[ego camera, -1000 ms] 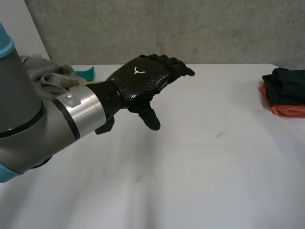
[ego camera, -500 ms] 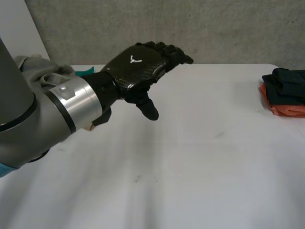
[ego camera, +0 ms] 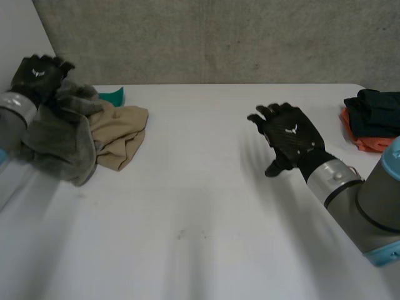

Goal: Fold the laundry.

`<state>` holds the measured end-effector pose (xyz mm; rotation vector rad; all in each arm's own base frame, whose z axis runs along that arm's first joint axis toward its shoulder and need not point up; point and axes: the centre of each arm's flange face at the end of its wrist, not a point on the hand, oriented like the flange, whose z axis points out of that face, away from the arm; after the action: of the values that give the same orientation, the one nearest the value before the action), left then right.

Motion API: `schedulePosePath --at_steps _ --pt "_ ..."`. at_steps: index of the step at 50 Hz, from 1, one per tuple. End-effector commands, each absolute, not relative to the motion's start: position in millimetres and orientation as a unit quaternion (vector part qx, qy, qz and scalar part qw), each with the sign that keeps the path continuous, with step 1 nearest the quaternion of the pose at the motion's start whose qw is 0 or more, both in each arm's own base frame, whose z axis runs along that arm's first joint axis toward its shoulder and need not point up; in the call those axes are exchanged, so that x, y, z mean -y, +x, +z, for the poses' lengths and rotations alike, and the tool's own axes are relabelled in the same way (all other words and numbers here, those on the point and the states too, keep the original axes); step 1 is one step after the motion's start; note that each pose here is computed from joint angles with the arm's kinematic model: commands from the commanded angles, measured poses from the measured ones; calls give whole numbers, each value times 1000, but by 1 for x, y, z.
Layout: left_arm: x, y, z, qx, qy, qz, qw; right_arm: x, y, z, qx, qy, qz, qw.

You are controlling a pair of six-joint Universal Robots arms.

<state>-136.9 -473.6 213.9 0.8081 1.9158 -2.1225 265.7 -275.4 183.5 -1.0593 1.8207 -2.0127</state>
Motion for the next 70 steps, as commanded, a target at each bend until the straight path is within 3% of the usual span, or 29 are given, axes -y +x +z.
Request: schedulePosePath --at_steps 1,10,18,22,25,26,28,29,32,37,40,47,57,63,70 --pt "514 -108 161 -629 271 -712 157 275 256 172 -635 -363 -675 94" --pt "516 -120 158 -615 266 -729 140 270 253 165 -646 -361 -666 92" --pt "480 -174 224 -581 251 -772 65 277 244 172 -650 -343 -674 71" --pt "423 -216 289 -546 229 -805 -35 285 235 181 -648 -326 -686 53" --pt "386 -243 307 -539 225 -805 -103 290 228 189 -645 -313 -696 42" --pt "359 -261 312 -537 231 -797 -152 292 226 191 -643 -311 -699 39" --pt "330 -278 317 -533 245 -784 -202 293 224 195 -641 -308 -702 37" --pt "302 -295 312 -533 268 -762 -252 294 222 198 -640 -304 -705 34" --pt "262 -316 290 -538 321 -708 -324 296 219 202 -636 -300 -710 30" --pt "226 -337 250 -550 383 -637 -380 296 219 204 -634 -300 -712 29" --pt "216 -343 240 -551 399 -622 -387 297 219 205 -633 -298 -714 28" --pt "226 -338 242 -562 380 -639 -363 309 208 214 -631 -284 -721 15" --pt "279 -297 246 -627 286 -674 -266 304 204 228 -696 -291 -656 38" --pt "292 -301 214 -656 309 -644 -243 291 202 233 -746 -300 -592 53" --pt "318 -307 169 -667 375 -619 -178 290 203 223 -766 -305 -563 57"
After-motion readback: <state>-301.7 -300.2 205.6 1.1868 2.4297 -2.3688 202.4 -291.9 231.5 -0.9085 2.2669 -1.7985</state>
